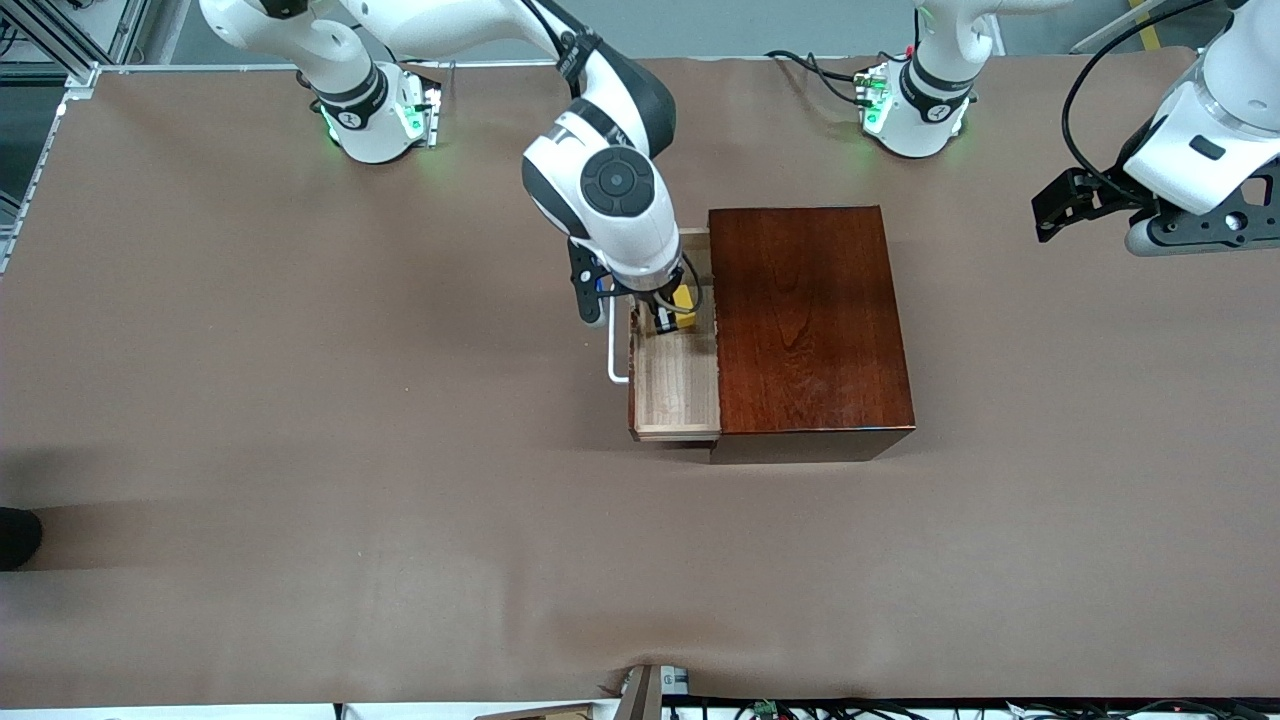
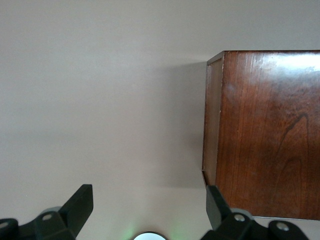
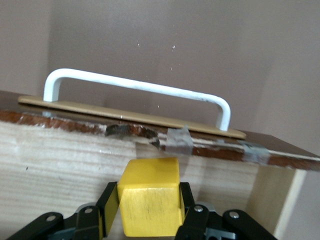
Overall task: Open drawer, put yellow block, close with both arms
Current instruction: 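Lower the block into the drawer and open the right gripper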
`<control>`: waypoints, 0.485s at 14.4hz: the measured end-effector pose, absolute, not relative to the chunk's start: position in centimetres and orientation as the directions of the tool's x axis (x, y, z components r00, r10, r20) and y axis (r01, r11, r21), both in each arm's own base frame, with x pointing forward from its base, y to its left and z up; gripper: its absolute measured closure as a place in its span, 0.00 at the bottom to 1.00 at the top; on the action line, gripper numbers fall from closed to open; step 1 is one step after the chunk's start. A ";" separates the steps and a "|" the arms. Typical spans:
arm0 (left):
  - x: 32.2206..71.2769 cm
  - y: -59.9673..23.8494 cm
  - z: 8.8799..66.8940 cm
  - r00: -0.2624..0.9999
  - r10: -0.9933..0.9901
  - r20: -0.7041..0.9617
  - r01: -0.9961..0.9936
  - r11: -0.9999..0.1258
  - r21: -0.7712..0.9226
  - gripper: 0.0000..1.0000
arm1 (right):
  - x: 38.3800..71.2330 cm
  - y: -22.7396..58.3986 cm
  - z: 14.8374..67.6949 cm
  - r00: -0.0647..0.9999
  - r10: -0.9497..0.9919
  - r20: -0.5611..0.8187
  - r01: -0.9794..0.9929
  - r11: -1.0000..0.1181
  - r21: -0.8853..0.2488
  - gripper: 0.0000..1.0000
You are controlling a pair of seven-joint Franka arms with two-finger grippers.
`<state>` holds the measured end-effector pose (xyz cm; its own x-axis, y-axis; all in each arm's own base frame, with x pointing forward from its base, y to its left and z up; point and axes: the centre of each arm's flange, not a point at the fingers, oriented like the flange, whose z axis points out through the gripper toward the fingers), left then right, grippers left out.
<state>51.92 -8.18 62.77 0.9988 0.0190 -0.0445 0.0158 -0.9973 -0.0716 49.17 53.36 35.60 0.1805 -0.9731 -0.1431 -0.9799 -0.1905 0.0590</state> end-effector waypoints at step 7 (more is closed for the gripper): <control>51.9 -8.2 62.8 0.999 0.019 -0.044 0.016 -0.997 -0.071 0.00 | 48.8 54.4 34.9 0.195 -0.971 -0.136 -0.979 -0.202 0.033 0.30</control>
